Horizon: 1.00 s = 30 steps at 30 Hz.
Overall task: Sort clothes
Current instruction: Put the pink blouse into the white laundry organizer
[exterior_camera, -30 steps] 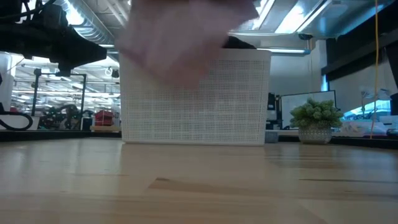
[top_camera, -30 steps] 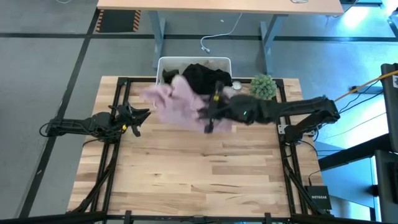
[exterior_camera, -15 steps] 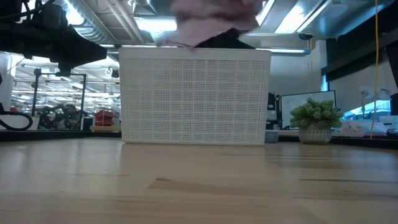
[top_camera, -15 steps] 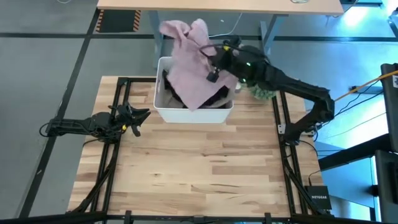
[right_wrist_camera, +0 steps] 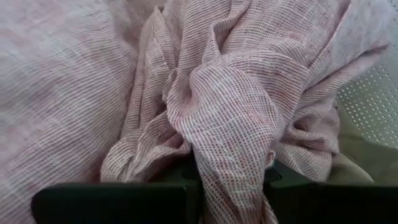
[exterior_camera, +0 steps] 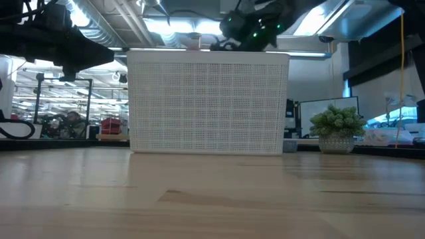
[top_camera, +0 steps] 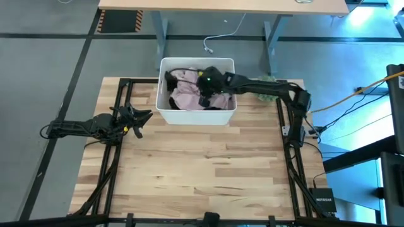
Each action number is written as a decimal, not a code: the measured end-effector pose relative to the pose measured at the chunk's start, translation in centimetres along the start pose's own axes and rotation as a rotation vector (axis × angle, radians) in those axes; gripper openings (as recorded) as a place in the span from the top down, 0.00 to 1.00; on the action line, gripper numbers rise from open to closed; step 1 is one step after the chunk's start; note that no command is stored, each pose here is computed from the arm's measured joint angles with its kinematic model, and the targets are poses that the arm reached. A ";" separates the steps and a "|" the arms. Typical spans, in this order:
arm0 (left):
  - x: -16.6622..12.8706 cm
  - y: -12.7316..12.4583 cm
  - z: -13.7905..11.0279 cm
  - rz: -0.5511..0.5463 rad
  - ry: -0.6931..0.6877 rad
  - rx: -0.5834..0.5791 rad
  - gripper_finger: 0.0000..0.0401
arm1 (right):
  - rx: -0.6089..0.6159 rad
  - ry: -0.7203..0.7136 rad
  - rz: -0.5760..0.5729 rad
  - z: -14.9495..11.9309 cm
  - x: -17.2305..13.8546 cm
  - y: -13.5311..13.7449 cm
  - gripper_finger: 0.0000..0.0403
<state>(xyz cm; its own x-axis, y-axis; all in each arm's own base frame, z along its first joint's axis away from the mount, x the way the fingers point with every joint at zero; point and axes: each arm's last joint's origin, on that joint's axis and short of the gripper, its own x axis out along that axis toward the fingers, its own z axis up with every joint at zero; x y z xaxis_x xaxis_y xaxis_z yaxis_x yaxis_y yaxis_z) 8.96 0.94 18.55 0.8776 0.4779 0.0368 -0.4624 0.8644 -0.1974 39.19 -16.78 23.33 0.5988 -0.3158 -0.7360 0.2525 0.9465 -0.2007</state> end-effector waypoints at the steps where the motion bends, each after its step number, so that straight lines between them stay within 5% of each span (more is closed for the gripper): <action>1: 0.0 0.0 0.0 0.000 0.000 0.001 0.79 | 0.001 0.015 -0.005 -0.3 0.7 0.1 0.86; 6: 0.0 0.0 0.0 0.000 0.001 0.009 0.79 | 0.049 0.007 -0.012 0.1 0.4 0.0 0.82; 18: 0.0 0.0 0.0 -0.001 0.000 -0.004 0.79 | 0.158 -0.029 0.075 5.3 -9.1 -1.5 0.34; 30: 0.0 0.0 0.0 -0.001 0.001 -0.004 0.79 | 0.134 0.005 0.117 8.1 -18.7 -1.6 0.28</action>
<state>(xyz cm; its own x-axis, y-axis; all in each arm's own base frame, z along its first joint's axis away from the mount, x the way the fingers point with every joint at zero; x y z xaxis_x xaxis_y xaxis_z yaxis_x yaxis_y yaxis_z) 8.97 0.94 18.54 0.8782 0.4769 0.0365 -0.4609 0.8642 -0.2016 33.74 -12.95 42.70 0.6261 -0.2032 -0.7528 0.2808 0.9594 -0.0255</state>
